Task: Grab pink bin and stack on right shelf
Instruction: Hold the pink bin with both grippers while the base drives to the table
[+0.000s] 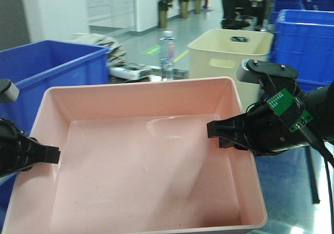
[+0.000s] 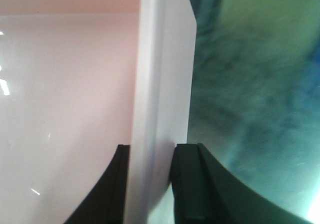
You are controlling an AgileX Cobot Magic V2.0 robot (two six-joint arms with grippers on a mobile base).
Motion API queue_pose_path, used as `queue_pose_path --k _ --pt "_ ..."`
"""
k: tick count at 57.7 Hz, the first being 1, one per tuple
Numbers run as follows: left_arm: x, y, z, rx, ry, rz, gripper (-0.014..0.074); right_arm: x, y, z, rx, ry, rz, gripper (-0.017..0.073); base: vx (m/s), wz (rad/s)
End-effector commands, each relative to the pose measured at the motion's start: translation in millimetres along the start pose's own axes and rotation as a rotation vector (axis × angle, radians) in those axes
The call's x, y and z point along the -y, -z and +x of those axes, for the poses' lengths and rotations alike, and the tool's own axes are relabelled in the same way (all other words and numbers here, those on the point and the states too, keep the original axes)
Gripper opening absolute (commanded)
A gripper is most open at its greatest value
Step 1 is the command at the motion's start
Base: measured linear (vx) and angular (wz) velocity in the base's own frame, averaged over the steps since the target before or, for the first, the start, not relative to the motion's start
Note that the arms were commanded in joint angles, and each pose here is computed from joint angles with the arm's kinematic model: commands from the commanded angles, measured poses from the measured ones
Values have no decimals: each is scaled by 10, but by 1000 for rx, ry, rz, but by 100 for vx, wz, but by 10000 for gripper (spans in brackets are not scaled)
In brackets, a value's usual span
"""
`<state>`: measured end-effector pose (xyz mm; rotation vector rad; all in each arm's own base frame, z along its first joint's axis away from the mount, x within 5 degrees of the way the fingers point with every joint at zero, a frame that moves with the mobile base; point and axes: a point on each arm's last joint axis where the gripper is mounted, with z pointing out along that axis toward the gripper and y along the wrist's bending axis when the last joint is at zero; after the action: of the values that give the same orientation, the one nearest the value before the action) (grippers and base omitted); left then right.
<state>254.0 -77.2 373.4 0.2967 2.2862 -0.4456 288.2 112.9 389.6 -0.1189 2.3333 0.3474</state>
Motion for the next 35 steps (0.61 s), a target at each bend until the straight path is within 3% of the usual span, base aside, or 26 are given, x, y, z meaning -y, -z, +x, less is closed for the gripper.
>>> queue_pose_path --k 1,35 --pt "90 181 -108 97 -10 31 -1 -9 234 -198 182 4 -21 -8 35 -58" --pt "89 181 -110 99 -10 31 -1 -9 234 -198 182 4 -21 -8 26 -46"
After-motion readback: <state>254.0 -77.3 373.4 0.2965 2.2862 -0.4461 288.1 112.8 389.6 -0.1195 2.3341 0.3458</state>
